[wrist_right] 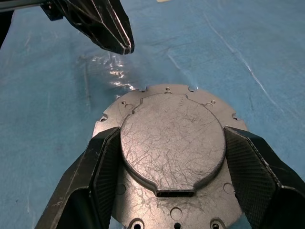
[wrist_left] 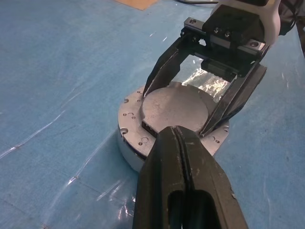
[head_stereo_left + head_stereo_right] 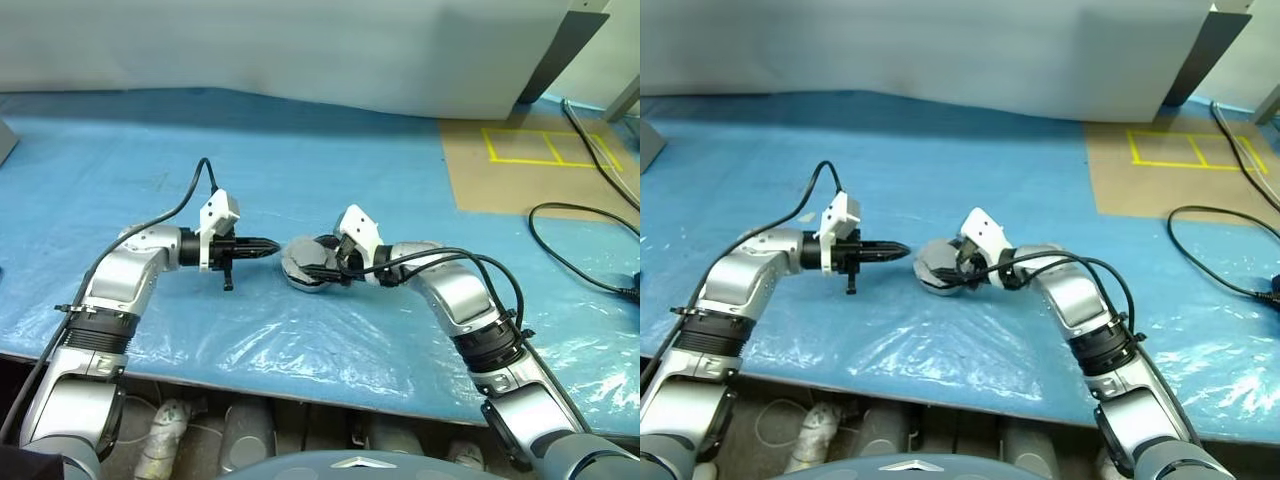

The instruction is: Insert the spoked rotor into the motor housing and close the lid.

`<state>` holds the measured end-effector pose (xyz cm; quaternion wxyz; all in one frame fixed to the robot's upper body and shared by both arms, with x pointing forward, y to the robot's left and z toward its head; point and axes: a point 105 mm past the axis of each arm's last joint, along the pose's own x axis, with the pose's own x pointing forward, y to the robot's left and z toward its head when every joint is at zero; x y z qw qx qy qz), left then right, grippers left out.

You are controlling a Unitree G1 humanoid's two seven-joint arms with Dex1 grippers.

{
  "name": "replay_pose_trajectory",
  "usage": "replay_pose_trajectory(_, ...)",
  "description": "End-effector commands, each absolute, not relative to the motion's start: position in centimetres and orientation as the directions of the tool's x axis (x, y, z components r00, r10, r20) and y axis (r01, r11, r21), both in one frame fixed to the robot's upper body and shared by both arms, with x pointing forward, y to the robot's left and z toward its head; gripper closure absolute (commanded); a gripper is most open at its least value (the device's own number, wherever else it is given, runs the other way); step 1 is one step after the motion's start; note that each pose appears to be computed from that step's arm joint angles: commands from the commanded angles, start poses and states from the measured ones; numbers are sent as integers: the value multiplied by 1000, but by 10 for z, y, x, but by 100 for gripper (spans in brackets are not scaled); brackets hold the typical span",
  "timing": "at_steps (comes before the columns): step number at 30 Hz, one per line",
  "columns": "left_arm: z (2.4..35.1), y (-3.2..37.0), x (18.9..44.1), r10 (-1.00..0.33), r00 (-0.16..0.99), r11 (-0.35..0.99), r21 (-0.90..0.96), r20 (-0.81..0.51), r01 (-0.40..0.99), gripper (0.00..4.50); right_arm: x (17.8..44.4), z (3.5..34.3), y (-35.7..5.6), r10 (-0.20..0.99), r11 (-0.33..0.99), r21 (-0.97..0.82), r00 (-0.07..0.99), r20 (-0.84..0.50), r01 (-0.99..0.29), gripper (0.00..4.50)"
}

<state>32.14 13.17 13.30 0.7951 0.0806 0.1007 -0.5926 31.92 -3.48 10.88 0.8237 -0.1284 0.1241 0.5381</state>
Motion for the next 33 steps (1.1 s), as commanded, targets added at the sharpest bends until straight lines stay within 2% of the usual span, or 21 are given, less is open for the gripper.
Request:
replay_pose_trajectory(1,142,128,322,-933,271,267,48,-239,963,450,320,129,-32,875,374,-122,393,-283,-920,154)
replay_pose_trajectory(20,141,127,321,-932,267,264,47,-244,963,450,318,79,-31,831,385,-90,388,-398,-918,154)
replay_pose_trajectory(30,142,126,321,-932,266,262,50,-246,964,450,314,35,-52,759,391,-134,402,-512,-910,154)
replay_pose_trajectory(33,142,123,320,-935,258,254,50,-244,966,450,313,32,-54,754,401,-131,408,-514,-907,154)
